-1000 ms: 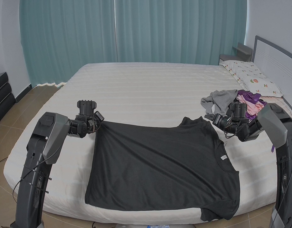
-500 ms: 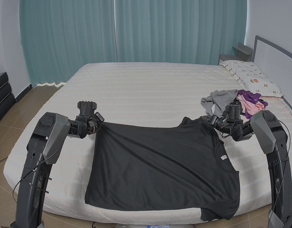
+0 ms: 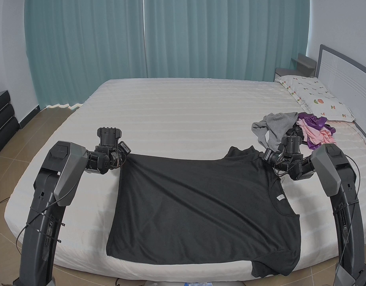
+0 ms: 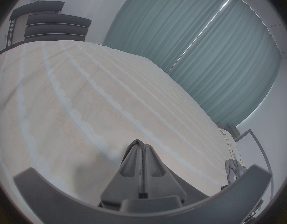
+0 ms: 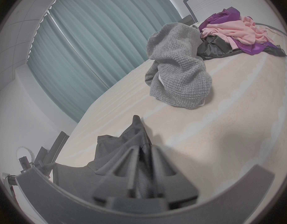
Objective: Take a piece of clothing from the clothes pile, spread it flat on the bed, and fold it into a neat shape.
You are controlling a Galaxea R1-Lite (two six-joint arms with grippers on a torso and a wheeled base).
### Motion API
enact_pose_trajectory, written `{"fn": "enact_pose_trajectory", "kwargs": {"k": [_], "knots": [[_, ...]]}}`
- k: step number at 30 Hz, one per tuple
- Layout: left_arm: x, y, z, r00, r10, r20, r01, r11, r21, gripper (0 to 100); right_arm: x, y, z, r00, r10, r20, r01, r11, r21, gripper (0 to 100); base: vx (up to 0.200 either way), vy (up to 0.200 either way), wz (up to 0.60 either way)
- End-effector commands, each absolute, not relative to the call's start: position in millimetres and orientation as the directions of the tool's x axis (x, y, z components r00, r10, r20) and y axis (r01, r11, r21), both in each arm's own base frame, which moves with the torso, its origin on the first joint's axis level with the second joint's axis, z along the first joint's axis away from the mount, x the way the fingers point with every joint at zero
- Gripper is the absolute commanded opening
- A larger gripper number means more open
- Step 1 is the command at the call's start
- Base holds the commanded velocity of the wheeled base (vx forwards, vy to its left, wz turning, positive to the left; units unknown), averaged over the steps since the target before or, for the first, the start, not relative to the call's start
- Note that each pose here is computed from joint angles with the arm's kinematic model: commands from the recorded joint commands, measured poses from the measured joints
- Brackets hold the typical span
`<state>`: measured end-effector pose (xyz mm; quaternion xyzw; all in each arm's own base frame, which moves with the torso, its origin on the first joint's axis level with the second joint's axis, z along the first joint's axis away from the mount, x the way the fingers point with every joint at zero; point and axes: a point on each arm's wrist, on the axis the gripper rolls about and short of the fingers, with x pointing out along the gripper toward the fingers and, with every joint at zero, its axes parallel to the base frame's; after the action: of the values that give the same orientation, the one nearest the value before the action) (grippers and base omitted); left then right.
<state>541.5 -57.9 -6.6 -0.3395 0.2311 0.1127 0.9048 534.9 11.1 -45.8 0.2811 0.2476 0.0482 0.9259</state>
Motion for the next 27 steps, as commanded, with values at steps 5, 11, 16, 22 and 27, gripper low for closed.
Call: {"fn": "enact_pose_trajectory", "kwargs": {"k": [5,11,16,22,27], "knots": [[542,-58,-6,0.870,0.048,-0.490,-0.359,0.743,-0.564,0,541,7,-33,0.896,0.222,-0.385,0.032,0.832,0.554,0,0.000,0.000,0.00],[544,-57,-4,0.878,0.049,-0.476,-0.349,0.745,-0.568,0,549,-3,-6,0.943,0.176,-0.282,0.022,0.814,0.580,0,0.000,0.000,0.00],[545,-57,2,0.894,0.045,-0.445,-0.329,0.742,-0.585,0,556,-10,15,0.966,0.141,-0.215,0.009,0.816,0.578,0,0.000,0.000,0.00],[548,-58,8,0.925,0.044,-0.378,-0.285,0.736,-0.614,0,558,-7,27,0.980,0.126,-0.156,-0.014,0.821,0.571,0,0.000,0.000,0.00],[548,-58,-1,0.919,0.040,-0.392,-0.291,0.738,-0.609,0,559,-5,22,0.979,0.129,-0.158,-0.017,0.822,0.569,0,0.000,0.000,0.00]]}}
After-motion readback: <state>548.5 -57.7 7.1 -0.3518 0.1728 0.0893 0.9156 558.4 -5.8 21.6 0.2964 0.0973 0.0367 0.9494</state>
